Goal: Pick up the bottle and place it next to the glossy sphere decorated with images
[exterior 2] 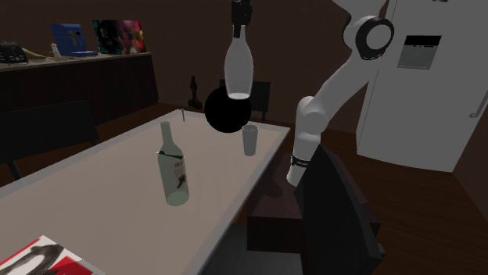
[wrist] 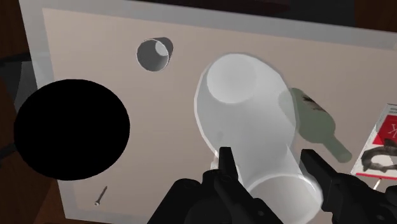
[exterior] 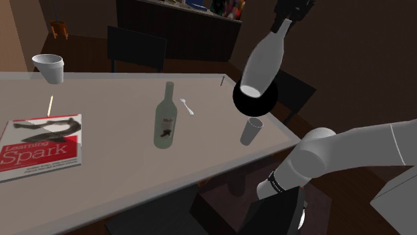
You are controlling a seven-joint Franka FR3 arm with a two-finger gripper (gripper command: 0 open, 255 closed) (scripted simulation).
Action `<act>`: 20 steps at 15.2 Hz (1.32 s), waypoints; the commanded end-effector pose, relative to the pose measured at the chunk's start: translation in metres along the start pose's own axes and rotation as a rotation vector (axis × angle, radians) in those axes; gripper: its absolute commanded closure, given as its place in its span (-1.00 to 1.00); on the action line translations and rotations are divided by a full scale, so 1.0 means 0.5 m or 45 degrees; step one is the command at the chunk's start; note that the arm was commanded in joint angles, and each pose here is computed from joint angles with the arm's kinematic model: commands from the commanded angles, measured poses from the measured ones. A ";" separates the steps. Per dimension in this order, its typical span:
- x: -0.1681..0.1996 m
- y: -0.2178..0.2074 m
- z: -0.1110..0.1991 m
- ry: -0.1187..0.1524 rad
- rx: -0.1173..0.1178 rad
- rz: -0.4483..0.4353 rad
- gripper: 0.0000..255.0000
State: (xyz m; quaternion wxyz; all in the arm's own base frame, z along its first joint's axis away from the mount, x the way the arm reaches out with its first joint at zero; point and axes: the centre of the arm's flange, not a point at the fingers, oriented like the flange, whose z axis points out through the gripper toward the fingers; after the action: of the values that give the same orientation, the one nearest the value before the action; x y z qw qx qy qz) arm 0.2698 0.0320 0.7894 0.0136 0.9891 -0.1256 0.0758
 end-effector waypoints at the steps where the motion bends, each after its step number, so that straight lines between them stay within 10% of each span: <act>1: -0.019 0.051 0.003 0.000 0.001 -0.002 1.00; 20: -0.115 0.543 -0.009 0.000 0.001 -0.002 1.00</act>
State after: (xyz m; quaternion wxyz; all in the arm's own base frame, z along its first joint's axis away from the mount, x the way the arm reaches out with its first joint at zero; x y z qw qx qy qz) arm 0.1498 -0.2037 0.7886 0.0127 0.9891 -0.1251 0.0761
